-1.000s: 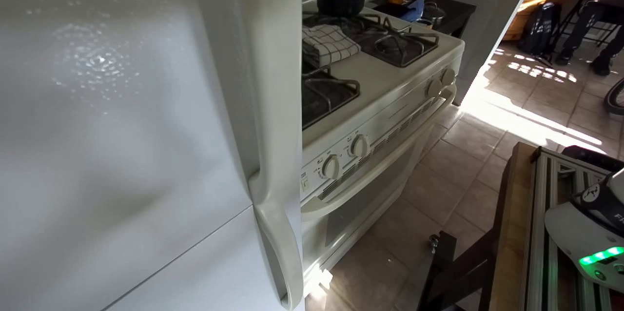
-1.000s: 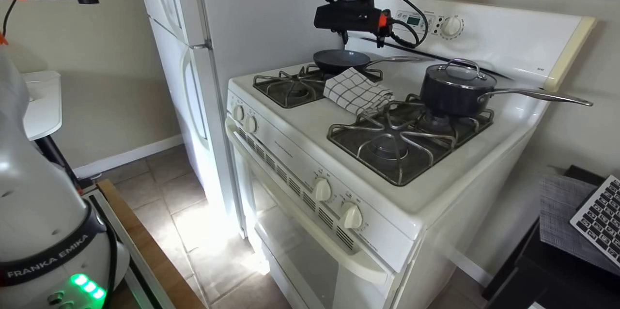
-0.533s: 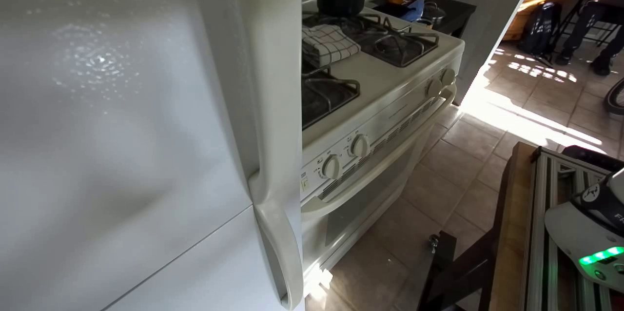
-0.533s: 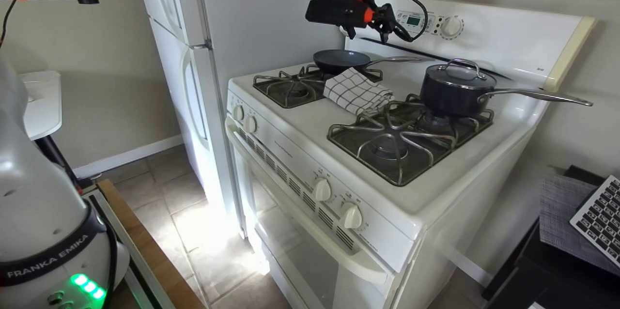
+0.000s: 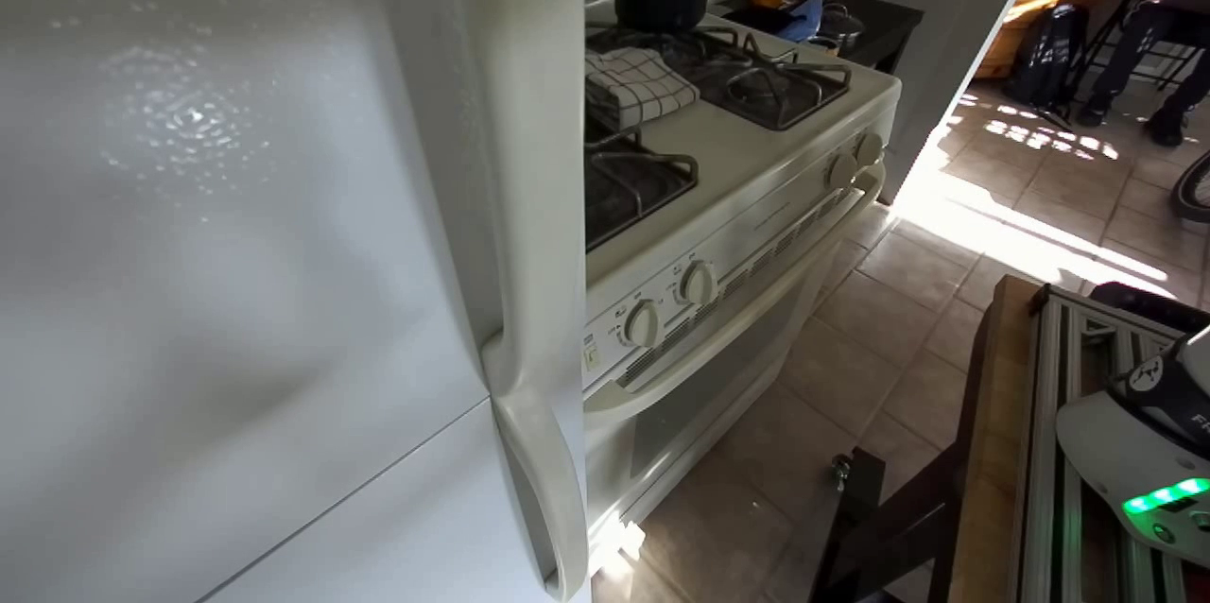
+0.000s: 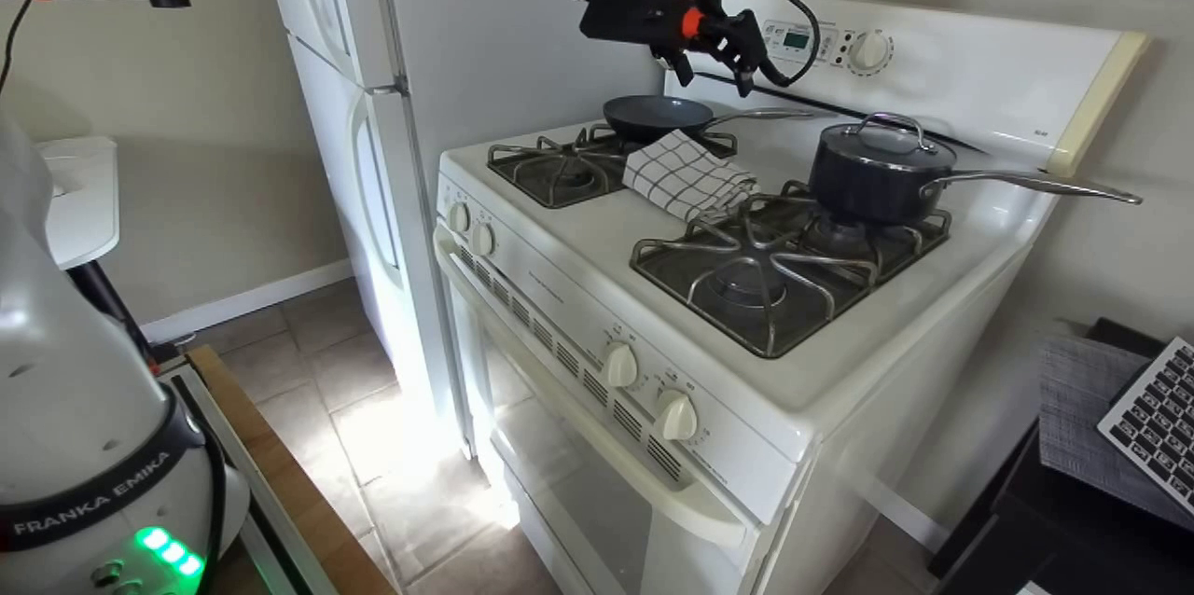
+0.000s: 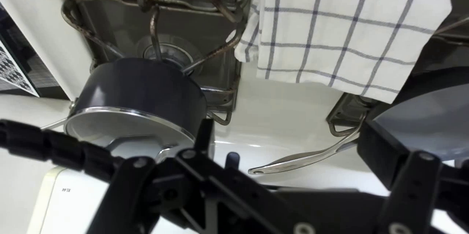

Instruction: Fold the towel two times over.

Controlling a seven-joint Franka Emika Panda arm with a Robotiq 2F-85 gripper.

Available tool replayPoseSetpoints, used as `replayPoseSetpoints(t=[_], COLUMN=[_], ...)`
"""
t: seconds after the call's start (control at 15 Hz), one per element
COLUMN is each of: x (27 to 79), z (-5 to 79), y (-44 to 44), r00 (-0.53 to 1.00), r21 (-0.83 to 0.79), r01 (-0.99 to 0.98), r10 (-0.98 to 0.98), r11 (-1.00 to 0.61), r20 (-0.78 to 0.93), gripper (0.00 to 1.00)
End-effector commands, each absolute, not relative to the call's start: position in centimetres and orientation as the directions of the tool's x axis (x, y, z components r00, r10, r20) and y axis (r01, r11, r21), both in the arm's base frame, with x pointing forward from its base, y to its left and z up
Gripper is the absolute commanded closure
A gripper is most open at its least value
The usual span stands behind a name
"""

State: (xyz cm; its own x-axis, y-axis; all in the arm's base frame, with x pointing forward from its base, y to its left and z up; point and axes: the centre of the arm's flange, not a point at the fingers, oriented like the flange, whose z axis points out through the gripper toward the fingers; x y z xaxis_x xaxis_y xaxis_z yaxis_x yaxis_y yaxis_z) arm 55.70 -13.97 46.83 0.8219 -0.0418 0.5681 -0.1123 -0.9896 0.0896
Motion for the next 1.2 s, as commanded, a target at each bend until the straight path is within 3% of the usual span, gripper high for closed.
replayPoseSetpoints(t=[0.0,1.13], x=[54.65,55.11], z=[47.21,46.88], y=[-12.62,-13.05], r00=[0.856,0.866], r21=[0.083,0.072], r01=[-0.157,-0.154], r10=[-0.093,-0.099], r11=[-0.984,-0.986], r20=[0.509,0.490], gripper=[0.00,0.00])
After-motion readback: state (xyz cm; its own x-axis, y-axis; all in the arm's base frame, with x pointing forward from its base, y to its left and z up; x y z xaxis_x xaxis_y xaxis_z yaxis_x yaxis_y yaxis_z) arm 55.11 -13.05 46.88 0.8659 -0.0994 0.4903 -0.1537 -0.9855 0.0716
